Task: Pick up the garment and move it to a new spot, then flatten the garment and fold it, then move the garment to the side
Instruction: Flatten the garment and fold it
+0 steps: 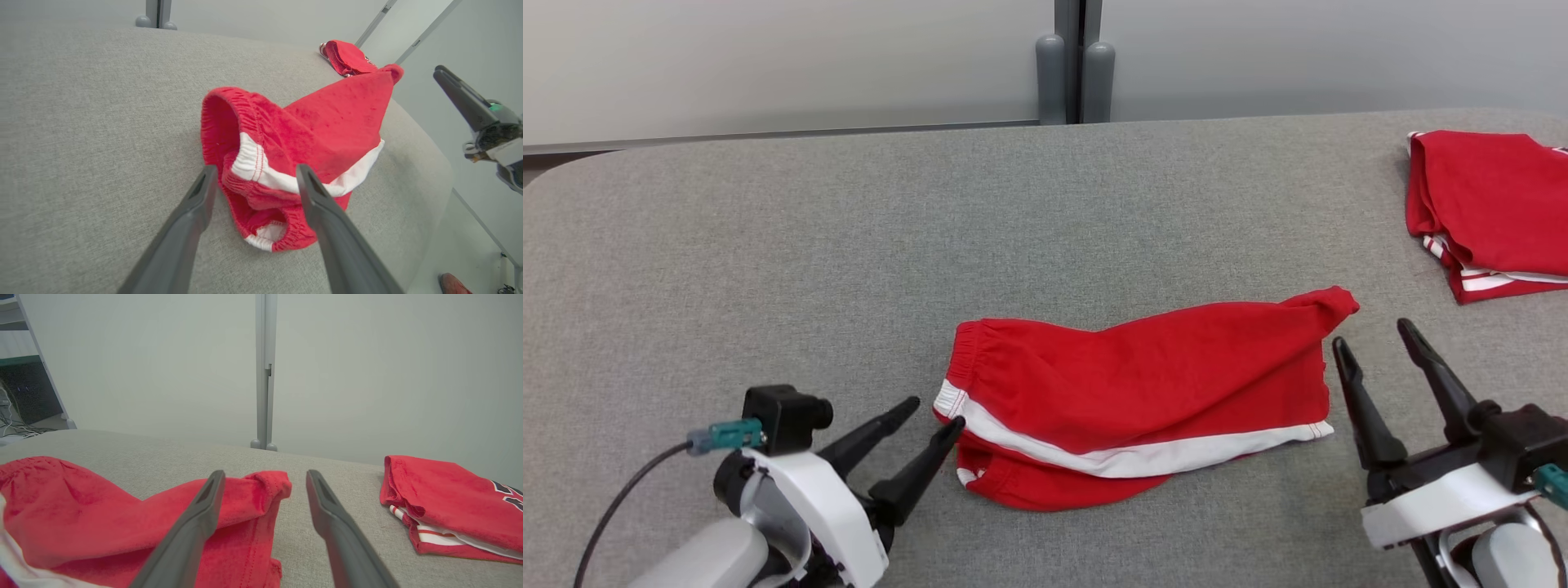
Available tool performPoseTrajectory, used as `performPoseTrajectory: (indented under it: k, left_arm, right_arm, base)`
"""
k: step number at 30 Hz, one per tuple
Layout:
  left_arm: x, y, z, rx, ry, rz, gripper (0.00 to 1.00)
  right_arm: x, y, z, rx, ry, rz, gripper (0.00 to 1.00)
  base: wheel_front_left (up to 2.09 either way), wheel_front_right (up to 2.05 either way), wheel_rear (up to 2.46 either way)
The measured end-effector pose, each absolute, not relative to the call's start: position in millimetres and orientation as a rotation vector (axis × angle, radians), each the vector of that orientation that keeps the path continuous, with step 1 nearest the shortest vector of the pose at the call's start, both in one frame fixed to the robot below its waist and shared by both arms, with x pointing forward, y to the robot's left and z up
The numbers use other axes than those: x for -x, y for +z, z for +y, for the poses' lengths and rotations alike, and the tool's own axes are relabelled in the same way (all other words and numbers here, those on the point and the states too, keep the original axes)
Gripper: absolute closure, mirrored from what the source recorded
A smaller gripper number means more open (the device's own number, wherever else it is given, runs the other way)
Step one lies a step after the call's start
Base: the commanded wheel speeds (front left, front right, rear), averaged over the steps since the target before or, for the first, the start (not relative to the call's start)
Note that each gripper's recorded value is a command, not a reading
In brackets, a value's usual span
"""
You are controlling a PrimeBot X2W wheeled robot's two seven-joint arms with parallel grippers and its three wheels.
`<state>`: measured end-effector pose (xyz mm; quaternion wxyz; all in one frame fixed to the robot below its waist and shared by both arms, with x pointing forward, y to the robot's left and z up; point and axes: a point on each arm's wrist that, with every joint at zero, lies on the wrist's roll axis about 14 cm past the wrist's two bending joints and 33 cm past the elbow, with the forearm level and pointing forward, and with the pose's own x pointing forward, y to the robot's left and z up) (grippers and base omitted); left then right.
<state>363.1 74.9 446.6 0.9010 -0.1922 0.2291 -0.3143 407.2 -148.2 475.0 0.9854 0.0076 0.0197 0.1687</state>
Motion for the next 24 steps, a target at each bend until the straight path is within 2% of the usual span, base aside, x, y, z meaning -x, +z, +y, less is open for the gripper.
performPoseTrajectory:
  k: [9, 10, 11, 12, 13, 17, 20, 24]
  left_arm:
    - [-382.8, 440.2, 77.5, 0.254, -0.688, 0.517, 0.00]
    - [-383.3, 438.8, 75.5, 0.249, -0.695, 0.527, 0.07]
    - [-382.2, 436.1, 73.1, 0.245, -0.705, 0.543, 0.41]
    - [-381.2, 433.9, 70.8, 0.235, -0.718, 0.557, 0.66]
    - [-379.8, 431.5, 67.1, 0.215, -0.744, 0.576, 1.00]
    - [-372.5, 425.7, 63.2, 0.210, -0.776, 0.620, 1.00]
    - [-374.9, 431.4, 64.1, 0.217, -0.776, 0.589, 1.00]
    - [-374.6, 437.2, 72.1, 0.234, -0.757, 0.567, 1.00]
  right_arm:
    - [-399.7, 472.3, -138.4, -0.036, 0.355, 0.045, 0.00]
    - [-399.7, 472.7, -139.6, -0.037, 0.352, 0.044, 0.00]
    - [-399.9, 473.2, -141.6, -0.036, 0.346, 0.043, 0.00]
    - [-399.9, 473.5, -144.1, -0.034, 0.341, 0.042, 0.00]
    - [-399.9, 473.1, -149.1, -0.031, 0.328, 0.043, 0.00]
    - [-397.3, 471.9, -155.7, -0.031, 0.309, 0.048, 0.00]
    - [-392.8, 469.1, -156.1, -0.048, 0.305, 0.059, 0.00]
    - [-374.4, 446.8, -152.6, -0.078, 0.320, 0.138, 0.00]
  base:
    - [0.00, 0.00, 0.00]
    - [0.00, 0.00, 0.00]
    - [0.00, 0.00, 0.00]
    - [0.00, 0.00, 0.00]
    - [0.00, 0.00, 0.00]
    - [0.00, 0.00, 0.00]
    - [0.00, 0.00, 0.00]
    - [0.00, 0.00, 0.00]
